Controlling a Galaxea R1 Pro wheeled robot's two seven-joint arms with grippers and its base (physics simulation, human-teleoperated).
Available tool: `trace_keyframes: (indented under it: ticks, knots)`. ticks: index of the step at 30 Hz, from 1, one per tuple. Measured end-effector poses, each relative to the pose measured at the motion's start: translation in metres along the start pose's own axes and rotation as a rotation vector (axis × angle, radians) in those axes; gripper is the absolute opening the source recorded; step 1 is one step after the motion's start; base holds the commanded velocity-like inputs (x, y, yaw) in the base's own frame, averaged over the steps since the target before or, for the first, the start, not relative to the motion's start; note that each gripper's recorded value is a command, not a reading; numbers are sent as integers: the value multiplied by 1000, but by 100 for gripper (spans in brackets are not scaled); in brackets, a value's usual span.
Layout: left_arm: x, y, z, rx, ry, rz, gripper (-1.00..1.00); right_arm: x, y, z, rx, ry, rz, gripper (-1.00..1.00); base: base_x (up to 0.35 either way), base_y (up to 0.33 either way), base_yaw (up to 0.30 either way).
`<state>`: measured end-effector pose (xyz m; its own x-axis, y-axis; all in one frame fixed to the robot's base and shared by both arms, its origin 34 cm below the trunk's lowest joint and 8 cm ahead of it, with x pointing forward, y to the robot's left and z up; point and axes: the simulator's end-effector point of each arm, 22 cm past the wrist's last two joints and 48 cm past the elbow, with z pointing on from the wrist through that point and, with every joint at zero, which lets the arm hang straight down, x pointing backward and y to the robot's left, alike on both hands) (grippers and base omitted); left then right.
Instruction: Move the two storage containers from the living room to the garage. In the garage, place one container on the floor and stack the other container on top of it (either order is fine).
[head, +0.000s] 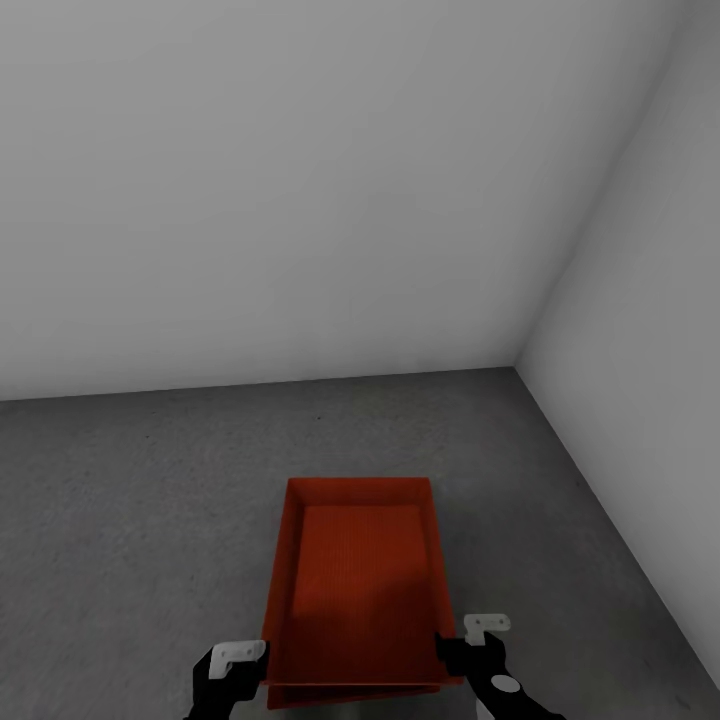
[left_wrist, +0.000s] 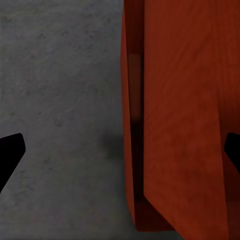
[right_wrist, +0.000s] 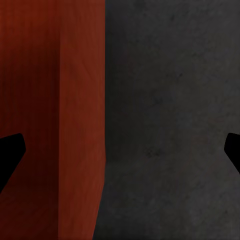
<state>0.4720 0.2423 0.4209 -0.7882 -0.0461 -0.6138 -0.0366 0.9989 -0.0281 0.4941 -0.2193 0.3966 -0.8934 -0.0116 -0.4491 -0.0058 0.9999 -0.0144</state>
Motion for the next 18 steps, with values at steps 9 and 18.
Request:
trace_keyframes:
  ticks: [9, 18]
  knots:
    - [0, 0, 0, 0, 0, 0, 100, 0, 0, 0, 0, 0, -1, 100, 0, 0, 0]
    - [0, 0, 0, 0, 0, 0, 100, 0, 0, 0, 0, 0, 0, 100, 0, 0, 0]
